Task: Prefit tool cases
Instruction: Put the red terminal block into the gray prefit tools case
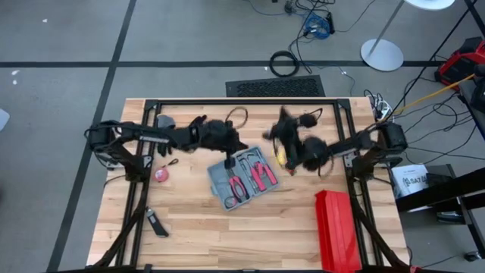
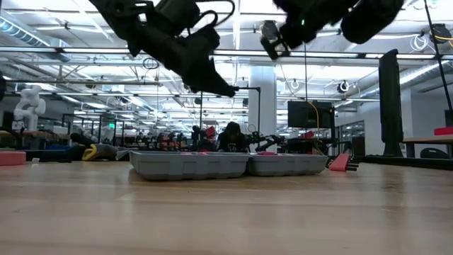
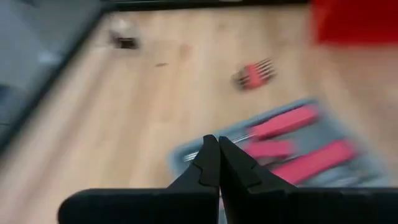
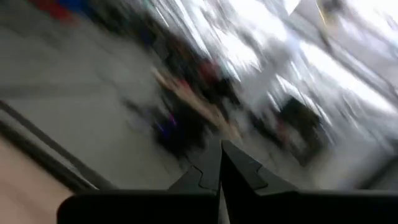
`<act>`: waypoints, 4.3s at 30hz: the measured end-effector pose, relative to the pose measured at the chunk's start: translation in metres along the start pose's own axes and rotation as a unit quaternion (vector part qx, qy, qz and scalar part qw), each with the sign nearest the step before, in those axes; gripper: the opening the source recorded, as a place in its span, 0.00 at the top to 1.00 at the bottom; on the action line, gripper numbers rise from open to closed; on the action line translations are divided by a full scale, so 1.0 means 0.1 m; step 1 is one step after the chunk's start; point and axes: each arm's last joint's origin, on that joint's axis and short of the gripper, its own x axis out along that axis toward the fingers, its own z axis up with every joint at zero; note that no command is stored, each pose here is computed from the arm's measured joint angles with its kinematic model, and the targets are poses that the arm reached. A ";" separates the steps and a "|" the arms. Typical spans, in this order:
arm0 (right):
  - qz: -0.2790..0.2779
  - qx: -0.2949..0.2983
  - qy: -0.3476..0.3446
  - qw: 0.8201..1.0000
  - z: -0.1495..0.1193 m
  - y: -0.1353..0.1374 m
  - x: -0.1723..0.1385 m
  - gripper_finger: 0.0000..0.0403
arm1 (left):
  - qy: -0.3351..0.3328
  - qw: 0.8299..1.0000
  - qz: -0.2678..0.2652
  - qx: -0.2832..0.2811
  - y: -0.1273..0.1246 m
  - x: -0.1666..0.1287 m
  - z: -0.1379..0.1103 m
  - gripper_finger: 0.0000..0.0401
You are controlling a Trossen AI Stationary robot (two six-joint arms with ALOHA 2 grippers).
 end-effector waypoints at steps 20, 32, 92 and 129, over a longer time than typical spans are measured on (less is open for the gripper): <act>0.571 0.024 0.374 0.730 -0.07 -0.07 0.68 1.00 | 0.105 0.987 -0.120 -0.031 0.33 -0.21 -0.13 1.00; 0.594 0.025 0.412 0.690 -0.14 0.29 0.43 1.00 | 0.191 0.969 -0.153 -0.021 0.09 0.19 -0.47 1.00; 0.505 -0.054 0.477 0.718 -0.52 1.02 -0.18 1.00 | 0.109 0.989 -0.094 0.040 -0.12 0.77 -0.46 1.00; 0.516 -0.060 0.421 0.744 -0.51 1.16 -0.23 1.00 | 0.041 0.988 -0.151 0.017 -0.13 0.86 -0.26 1.00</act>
